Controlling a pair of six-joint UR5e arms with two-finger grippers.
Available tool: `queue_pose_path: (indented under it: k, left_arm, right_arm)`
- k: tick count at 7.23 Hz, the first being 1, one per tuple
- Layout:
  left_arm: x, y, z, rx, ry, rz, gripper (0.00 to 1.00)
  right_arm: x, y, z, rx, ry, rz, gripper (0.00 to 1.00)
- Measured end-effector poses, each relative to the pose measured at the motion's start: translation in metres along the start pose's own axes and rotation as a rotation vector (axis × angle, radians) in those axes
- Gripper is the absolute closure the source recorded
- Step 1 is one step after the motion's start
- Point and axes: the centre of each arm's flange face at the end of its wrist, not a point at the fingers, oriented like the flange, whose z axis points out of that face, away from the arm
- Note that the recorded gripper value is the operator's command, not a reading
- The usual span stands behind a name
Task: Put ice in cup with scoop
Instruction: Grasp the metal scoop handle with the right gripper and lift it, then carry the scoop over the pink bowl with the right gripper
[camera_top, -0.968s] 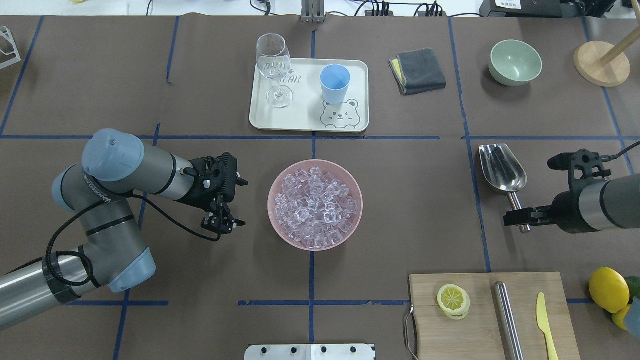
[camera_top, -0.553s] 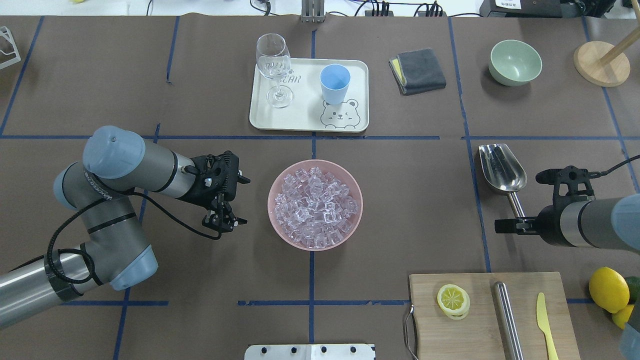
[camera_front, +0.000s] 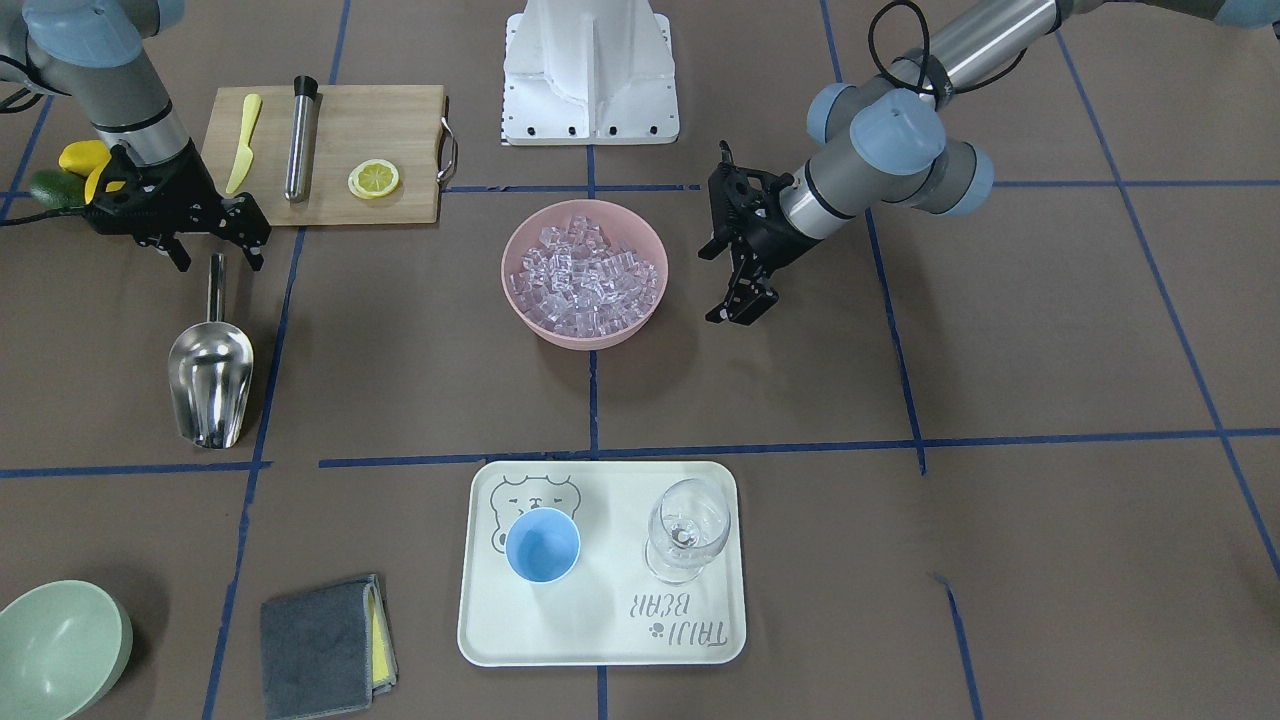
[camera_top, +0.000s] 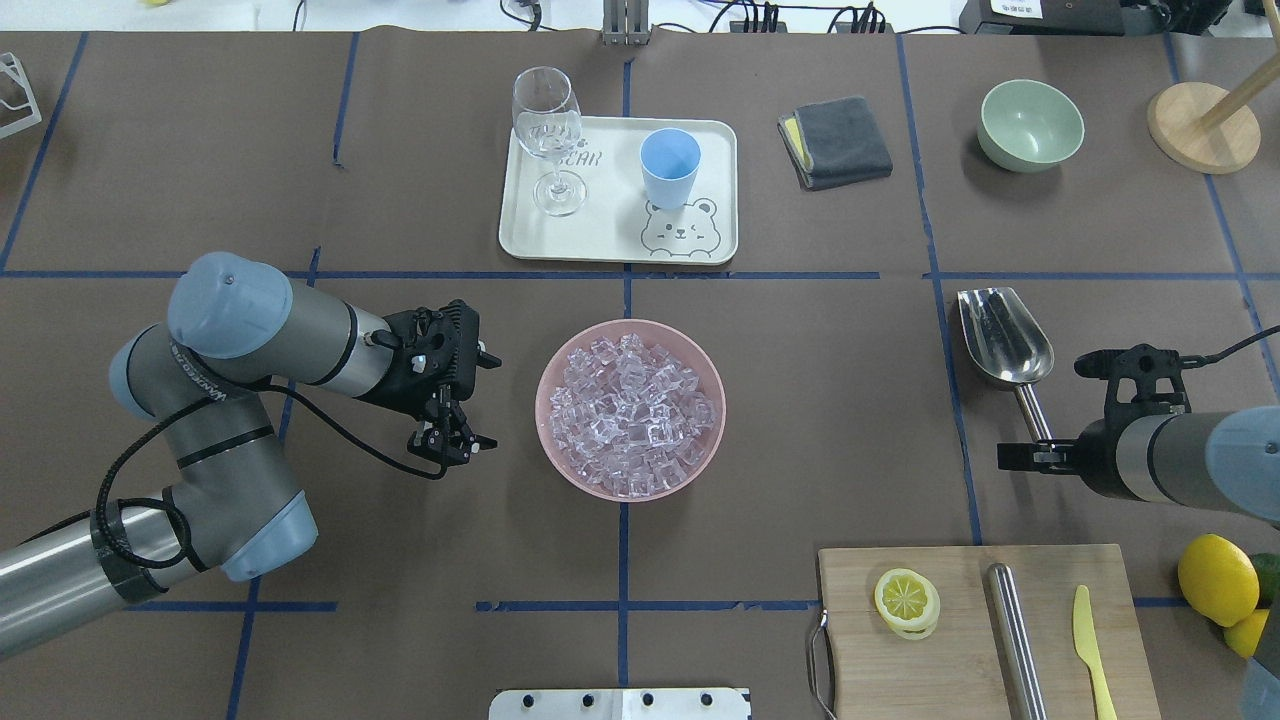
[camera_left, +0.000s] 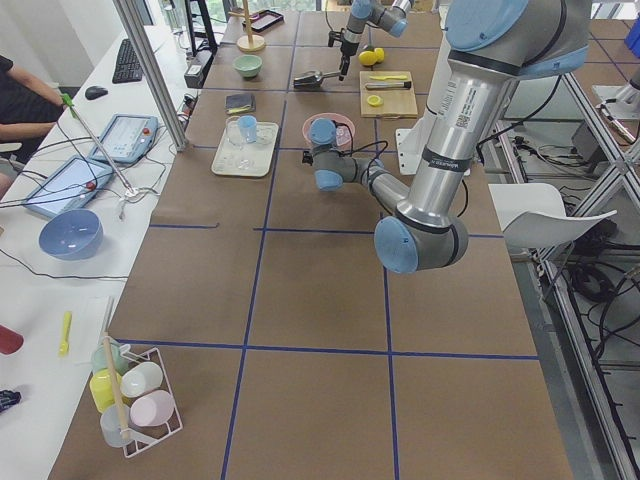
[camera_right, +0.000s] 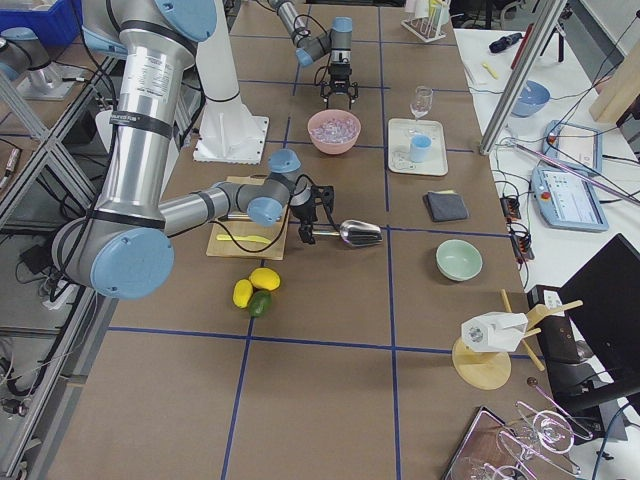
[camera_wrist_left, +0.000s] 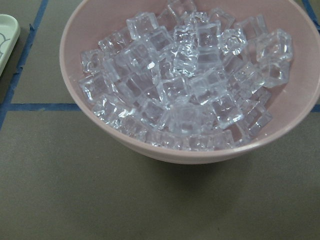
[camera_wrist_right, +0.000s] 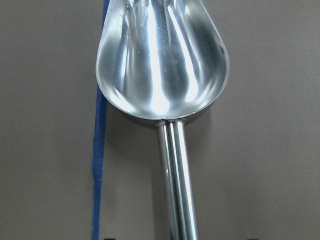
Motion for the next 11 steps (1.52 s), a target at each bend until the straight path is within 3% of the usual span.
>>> queue_pose_path:
  k: [1, 2, 3, 6, 7, 9, 11]
  left_arm:
    - [0.000, 0.000, 0.000, 0.001, 0.001, 0.000, 0.00]
    - [0.001, -0.001, -0.001, 0.002, 0.002, 0.001, 0.00]
    - [0.001, -0.001, -0.001, 0.003, 0.003, 0.001, 0.00]
    - [0.001, -0.003, -0.003, 0.007, 0.004, 0.004, 0.00]
    - [0.002, -0.004, -0.003, 0.009, 0.003, 0.005, 0.00]
    - [0.001, -0.005, -0.004, 0.011, 0.001, 0.005, 0.00]
    - [0.001, -0.007, -0.004, 0.013, 0.001, 0.005, 0.00]
  right_arm:
    - [0.001, 0.000, 0.001, 0.001, 0.003, -0.002, 0.74]
    - [0.001, 0.001, 0.002, 0.001, 0.004, -0.005, 0.90]
    - [0.001, 0.001, 0.002, 0.001, 0.006, -0.006, 1.00]
    - [0.002, 0.001, 0.000, 0.005, 0.006, -0.033, 1.00]
    - [0.001, -0.002, -0.009, 0.013, -0.005, -0.106, 1.00]
    - [-0.003, -0.018, -0.054, 0.056, -0.056, -0.242, 1.00]
    - [-0.012, -0.040, -0.092, 0.036, -0.155, -0.251, 1.00]
